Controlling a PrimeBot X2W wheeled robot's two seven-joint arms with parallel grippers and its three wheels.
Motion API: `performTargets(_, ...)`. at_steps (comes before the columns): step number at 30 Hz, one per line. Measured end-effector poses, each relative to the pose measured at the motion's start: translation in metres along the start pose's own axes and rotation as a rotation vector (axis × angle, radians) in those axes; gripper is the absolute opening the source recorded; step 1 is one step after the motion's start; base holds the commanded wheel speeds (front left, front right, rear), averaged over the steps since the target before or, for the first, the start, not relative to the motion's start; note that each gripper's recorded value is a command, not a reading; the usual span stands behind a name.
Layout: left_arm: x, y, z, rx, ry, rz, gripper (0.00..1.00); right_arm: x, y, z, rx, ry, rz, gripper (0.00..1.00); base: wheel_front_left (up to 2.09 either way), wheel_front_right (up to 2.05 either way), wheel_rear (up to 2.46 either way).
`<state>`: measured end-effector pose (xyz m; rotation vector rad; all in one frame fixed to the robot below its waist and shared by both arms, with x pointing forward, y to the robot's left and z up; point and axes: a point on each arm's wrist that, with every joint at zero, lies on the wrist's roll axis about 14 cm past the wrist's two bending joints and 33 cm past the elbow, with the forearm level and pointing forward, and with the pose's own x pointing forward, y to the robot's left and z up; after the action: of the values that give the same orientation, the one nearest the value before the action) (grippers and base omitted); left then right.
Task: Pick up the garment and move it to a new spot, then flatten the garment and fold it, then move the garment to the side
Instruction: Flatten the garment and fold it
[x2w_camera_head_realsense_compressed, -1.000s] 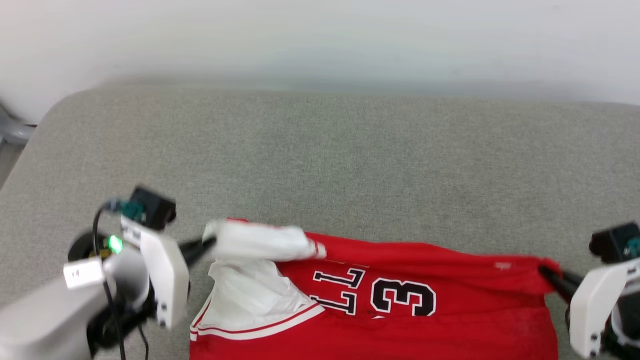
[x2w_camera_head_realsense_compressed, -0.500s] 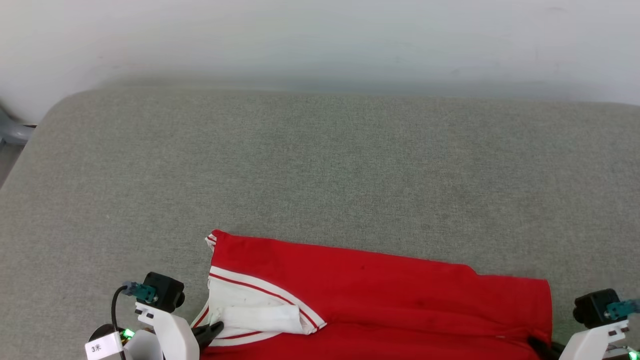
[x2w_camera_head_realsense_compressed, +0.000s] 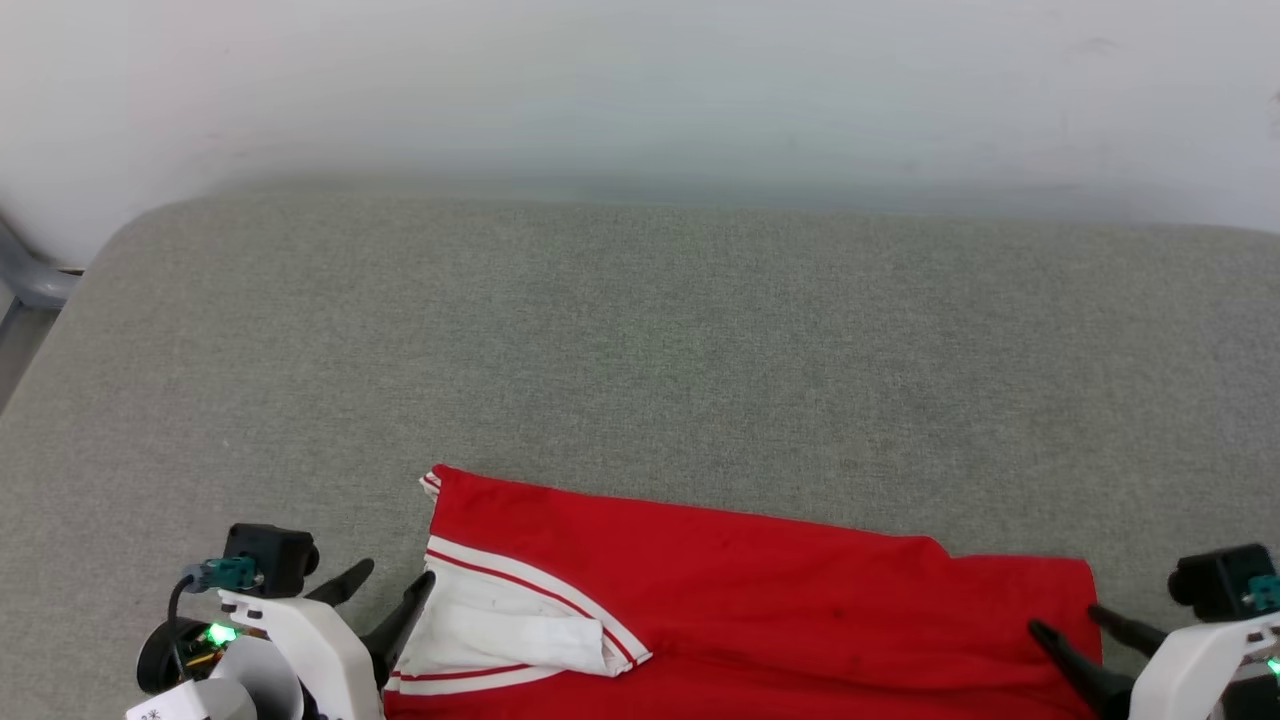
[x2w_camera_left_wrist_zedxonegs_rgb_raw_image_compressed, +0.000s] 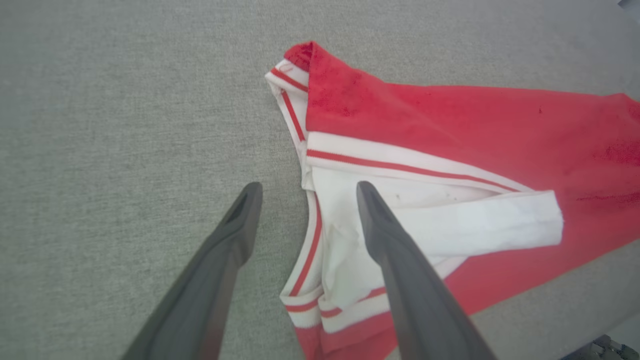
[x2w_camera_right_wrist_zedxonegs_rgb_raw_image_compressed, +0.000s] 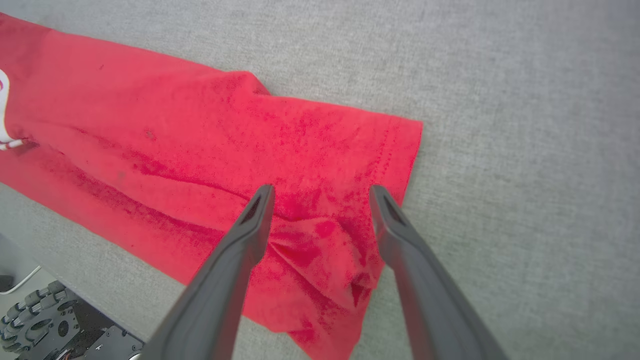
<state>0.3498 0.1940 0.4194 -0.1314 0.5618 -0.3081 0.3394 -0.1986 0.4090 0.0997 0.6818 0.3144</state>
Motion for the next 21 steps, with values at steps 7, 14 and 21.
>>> performTargets(7,-0.011,0.004,0.044,0.050,-0.197,0.083,1.00,-0.016,-0.003,0.042,-0.030,-0.080,0.015,1.00,0.00,0.00,0.00)
performTargets(14,-0.029,0.008,0.095,0.105,-0.423,0.199,1.00,-0.020,-0.029,0.042,-0.021,0.027,-0.028,1.00,0.00,0.00,0.00)
performTargets(21,-0.054,0.021,0.103,0.118,-0.559,0.336,1.00,-0.010,-0.041,0.020,0.056,0.166,-0.034,1.00,0.00,0.00,0.00)
